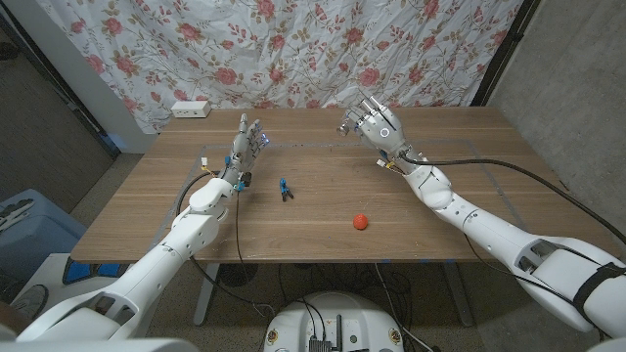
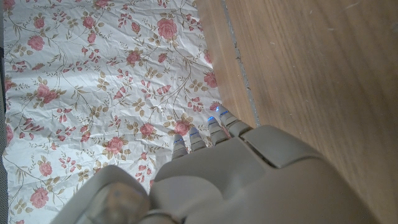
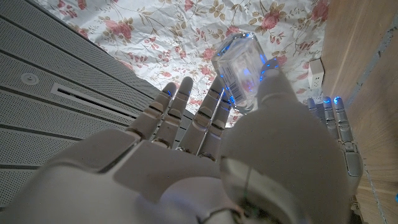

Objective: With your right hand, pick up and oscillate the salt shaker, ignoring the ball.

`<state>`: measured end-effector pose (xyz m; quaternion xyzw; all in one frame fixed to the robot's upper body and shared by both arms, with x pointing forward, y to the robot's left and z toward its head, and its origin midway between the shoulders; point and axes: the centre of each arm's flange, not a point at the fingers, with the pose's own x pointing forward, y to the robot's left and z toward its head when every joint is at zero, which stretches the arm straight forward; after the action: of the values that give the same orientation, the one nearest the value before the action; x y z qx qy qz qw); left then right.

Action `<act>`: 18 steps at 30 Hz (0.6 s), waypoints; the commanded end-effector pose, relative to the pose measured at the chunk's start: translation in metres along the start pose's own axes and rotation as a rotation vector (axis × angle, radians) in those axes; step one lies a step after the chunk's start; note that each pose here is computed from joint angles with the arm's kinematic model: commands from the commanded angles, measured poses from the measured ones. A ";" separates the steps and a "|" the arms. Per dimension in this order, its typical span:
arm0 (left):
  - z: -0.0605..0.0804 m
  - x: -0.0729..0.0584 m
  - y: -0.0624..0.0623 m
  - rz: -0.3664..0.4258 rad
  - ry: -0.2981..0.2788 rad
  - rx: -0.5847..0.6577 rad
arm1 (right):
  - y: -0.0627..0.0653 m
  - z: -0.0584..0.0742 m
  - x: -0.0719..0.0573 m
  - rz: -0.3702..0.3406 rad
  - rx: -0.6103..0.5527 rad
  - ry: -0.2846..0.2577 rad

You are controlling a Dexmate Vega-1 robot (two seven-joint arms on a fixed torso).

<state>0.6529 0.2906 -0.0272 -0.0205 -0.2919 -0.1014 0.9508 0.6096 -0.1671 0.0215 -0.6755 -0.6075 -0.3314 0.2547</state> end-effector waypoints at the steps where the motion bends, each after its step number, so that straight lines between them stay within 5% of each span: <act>1: 0.000 0.000 0.000 0.000 0.000 0.000 | -0.002 0.017 -0.008 0.014 0.049 -0.014; 18: 0.000 0.000 0.000 0.000 0.000 0.000 | -0.009 0.038 -0.025 0.028 0.121 -0.040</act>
<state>0.6528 0.2905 -0.0271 -0.0205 -0.2921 -0.1016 0.9508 0.6084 -0.1566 -0.0089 -0.6754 -0.6167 -0.2938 0.2780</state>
